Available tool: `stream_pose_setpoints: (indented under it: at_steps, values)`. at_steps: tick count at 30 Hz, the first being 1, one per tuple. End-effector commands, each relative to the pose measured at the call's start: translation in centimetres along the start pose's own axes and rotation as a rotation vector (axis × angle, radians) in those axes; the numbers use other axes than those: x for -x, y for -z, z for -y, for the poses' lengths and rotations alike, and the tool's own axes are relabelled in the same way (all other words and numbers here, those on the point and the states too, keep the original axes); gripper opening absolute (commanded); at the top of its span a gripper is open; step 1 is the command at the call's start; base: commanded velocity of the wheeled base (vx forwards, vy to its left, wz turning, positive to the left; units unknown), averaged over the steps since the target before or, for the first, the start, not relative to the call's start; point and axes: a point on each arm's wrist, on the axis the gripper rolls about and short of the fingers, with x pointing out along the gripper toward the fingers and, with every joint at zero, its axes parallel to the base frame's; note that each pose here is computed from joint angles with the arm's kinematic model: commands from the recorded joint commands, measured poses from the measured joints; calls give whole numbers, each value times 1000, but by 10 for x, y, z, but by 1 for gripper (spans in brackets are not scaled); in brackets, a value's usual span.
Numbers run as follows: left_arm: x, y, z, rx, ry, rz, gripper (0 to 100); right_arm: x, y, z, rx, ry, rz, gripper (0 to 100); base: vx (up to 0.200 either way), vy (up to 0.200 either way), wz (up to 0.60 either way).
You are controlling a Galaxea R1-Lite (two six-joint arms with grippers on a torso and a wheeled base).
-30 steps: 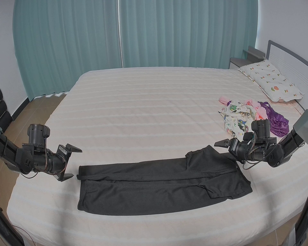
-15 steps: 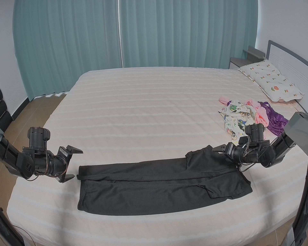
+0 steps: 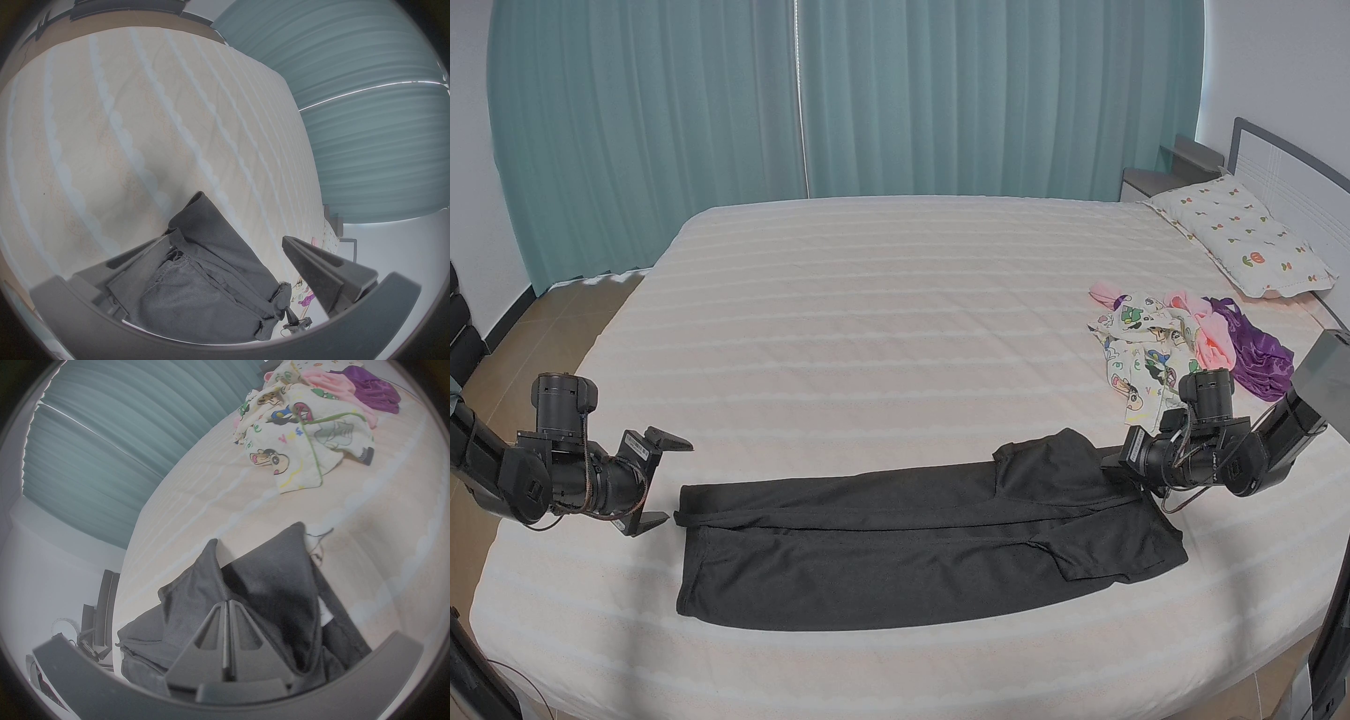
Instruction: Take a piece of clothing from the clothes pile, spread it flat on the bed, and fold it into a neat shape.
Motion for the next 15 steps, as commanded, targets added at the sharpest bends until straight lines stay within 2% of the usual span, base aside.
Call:
stream_pose_setpoints:
  at_steps: [1, 15]
  values:
    - [-1, 0, -1, 2, -3, -2, 100, 18, -2, -2, -2, -2, 21, 0, 0, 0, 0]
    - [-1, 0, -1, 2, -3, -3, 100, 45, 21, 8, -1, 33, -21, 0, 0, 0, 0]
